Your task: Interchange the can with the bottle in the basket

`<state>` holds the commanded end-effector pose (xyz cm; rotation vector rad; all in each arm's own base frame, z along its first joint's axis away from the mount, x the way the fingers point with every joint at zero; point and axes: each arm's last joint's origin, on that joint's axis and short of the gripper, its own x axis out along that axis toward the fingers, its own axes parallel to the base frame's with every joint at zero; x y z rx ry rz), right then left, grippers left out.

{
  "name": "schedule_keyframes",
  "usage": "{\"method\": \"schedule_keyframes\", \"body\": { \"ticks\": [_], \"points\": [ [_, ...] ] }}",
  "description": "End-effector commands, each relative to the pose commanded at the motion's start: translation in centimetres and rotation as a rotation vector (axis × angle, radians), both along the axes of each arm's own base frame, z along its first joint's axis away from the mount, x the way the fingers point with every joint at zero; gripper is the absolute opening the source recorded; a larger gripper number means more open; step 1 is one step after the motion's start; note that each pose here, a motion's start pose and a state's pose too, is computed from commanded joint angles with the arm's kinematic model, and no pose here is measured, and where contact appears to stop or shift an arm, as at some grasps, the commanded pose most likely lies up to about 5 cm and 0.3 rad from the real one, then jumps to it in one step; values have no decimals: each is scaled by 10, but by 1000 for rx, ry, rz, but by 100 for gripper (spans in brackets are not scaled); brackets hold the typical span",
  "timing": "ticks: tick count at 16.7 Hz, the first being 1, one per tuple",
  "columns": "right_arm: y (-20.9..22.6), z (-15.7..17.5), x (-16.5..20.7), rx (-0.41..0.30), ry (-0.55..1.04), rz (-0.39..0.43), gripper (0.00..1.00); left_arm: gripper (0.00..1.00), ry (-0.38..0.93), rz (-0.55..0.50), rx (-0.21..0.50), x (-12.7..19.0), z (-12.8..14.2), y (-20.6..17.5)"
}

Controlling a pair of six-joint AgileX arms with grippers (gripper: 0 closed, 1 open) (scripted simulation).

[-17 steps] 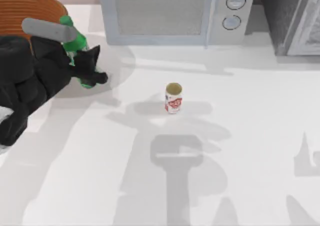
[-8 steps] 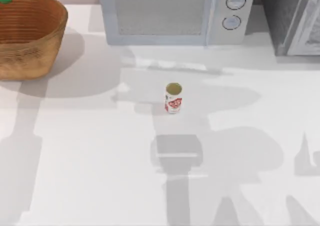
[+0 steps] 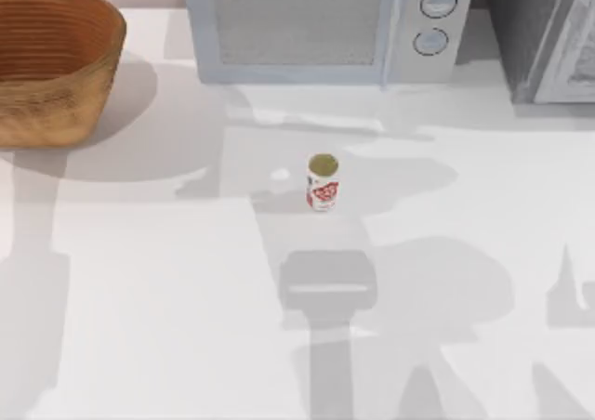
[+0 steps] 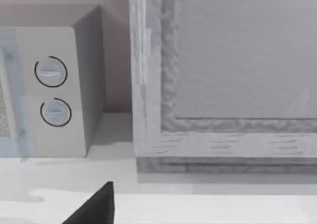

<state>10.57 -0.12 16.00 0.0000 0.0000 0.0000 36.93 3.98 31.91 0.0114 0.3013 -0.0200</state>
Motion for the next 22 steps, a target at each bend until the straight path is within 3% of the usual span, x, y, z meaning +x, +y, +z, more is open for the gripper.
{"method": "schedule_keyframes", "body": {
  "ticks": [9, 13, 22],
  "points": [
    [0, 0, 0, 0, 0, 0, 100, 0, -2, 3, -1, 45, -43, 1],
    [0, 0, 0, 0, 0, 0, 100, 0, -3, 4, -1, 46, -44, 1],
    [0, 0, 0, 0, 0, 0, 100, 68, -3, 4, -1, 46, -44, 1]
  ]
}}
